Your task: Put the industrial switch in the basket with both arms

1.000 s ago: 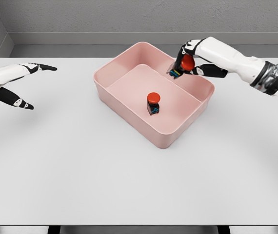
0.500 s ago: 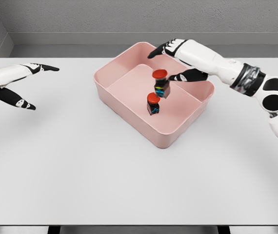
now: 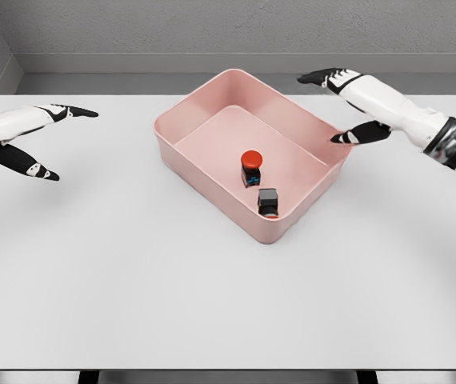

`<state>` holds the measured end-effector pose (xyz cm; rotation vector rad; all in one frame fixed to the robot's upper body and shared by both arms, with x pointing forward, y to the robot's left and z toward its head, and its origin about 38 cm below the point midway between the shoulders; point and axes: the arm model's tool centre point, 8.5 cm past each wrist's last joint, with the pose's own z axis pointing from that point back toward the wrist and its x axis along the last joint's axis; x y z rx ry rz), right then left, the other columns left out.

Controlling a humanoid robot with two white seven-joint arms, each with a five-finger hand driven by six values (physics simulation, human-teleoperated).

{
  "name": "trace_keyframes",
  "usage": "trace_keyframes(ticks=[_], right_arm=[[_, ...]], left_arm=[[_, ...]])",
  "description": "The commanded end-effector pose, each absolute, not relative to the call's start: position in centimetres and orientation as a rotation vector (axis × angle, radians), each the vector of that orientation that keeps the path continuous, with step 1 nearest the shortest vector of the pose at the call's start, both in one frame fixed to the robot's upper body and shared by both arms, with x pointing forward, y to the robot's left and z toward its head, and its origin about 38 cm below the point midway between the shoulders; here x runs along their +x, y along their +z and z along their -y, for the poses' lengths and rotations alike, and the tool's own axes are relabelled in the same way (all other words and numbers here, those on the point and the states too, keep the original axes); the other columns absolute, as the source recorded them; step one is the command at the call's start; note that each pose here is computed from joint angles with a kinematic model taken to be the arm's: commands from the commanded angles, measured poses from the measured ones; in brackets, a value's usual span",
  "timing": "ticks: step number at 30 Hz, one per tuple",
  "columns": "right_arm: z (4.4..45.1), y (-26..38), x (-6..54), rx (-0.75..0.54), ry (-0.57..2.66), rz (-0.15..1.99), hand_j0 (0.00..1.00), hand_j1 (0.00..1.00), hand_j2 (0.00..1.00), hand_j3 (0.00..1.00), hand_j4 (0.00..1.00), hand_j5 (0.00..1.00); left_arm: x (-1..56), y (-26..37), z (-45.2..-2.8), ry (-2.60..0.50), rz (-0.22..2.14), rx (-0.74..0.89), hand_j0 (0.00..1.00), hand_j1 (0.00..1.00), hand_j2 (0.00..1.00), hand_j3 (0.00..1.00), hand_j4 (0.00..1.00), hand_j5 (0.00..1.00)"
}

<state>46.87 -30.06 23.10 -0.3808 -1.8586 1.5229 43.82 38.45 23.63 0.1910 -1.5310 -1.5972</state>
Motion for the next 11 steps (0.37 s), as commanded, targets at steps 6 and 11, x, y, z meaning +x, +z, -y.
trace_keyframes(ticks=[6,11], right_arm=[[35.3,23.6,46.6,-0.478,1.427,1.810,1.00,1.00,1.00,1.00,1.00,1.00],[37.0,20.0,45.9,-0.450,1.398,1.713,1.00,1.00,1.00,1.00,1.00,1.00]], left_arm=[[43.8,23.5,-38.3,-1.593,1.530,0.182,1.00,1.00,1.00,1.00,1.00,1.00],[43.8,23.4,-38.4,-1.595,1.526,0.184,1.00,1.00,1.00,1.00,1.00,1.00]])
